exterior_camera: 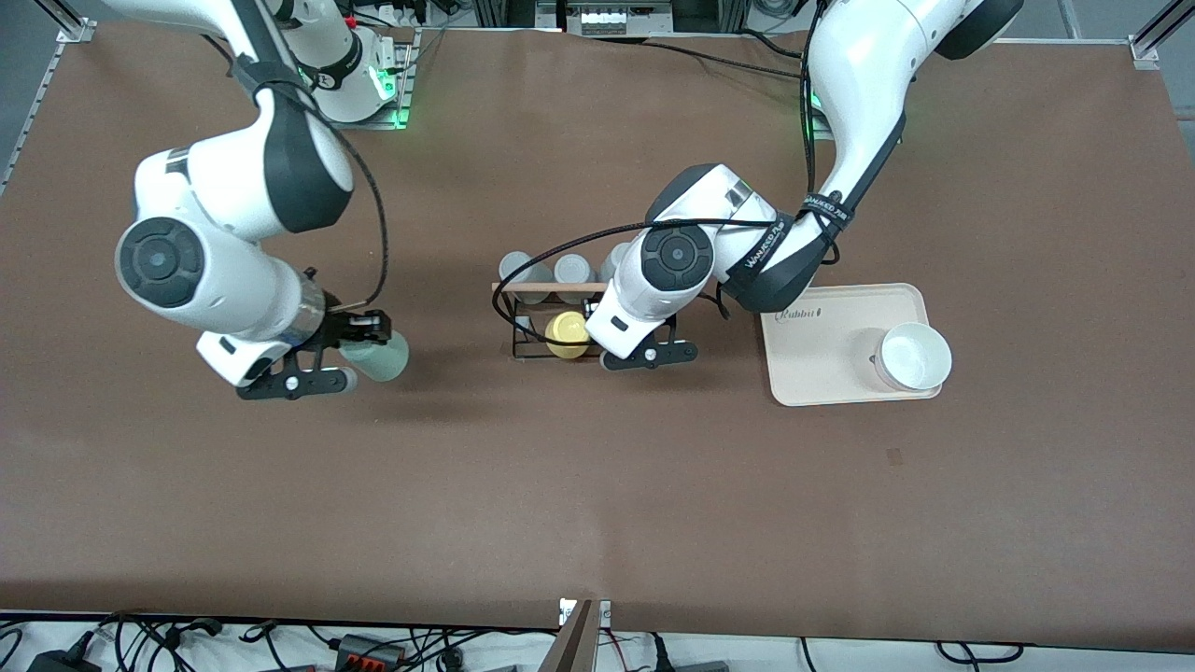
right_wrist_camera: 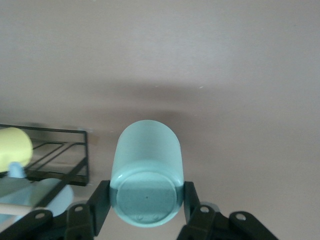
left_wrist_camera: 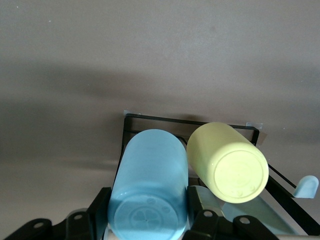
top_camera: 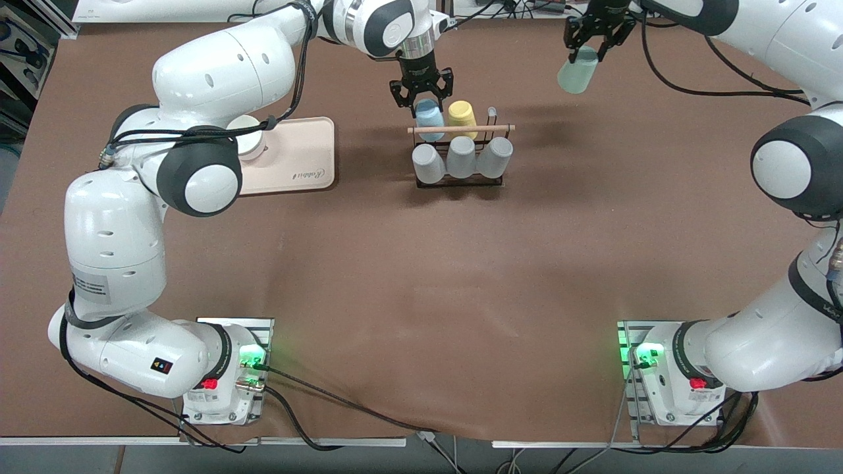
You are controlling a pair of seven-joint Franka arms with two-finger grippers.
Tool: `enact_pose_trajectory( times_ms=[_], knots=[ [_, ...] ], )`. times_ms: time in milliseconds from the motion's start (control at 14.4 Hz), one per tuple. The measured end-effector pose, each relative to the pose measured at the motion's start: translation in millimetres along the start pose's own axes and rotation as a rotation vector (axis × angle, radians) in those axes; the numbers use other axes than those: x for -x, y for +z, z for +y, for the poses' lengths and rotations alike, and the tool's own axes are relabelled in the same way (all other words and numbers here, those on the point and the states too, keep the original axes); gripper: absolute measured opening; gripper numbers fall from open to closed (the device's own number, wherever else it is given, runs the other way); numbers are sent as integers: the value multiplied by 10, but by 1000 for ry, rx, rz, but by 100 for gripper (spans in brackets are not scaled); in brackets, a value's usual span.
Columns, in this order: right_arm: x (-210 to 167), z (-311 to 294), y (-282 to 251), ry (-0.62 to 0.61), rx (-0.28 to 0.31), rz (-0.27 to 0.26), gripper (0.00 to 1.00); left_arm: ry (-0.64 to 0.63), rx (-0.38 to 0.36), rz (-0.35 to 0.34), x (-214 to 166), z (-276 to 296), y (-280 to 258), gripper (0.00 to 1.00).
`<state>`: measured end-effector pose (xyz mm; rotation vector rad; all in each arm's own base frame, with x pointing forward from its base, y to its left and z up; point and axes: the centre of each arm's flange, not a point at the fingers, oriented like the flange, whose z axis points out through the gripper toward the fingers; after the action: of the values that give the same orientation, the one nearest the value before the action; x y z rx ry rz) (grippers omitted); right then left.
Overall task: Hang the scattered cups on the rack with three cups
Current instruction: 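Withdraw the left gripper while the right gripper brings the teal cup rackward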
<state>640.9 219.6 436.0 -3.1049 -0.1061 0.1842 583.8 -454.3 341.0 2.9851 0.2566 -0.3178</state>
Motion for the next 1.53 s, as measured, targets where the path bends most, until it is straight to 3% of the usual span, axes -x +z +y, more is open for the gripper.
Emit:
enact_pose_trajectory(
  times_ms=[209,418,627,975,1323,1532],
  knots=[
    [42,-382,-24,38,1,15,63,-32,14,19,-157,-132,-133,74],
    [57,-782,4,90,-1,30,63,-96,52,67,-468,-486,-551,99],
    [94,-1199,68,125,-7,49,63,-156,61,99,-823,-1151,-1098,100],
    [183,-1542,169,165,-7,52,63,-146,35,113,-1183,-2477,-1892,100],
    [251,-1749,370,163,10,29,63,-197,-7,119,-816,-3051,-2697,100],
    [260,-1809,501,159,20,14,63,-194,-31,94,-697,-3059,-2717,100]
  ],
)
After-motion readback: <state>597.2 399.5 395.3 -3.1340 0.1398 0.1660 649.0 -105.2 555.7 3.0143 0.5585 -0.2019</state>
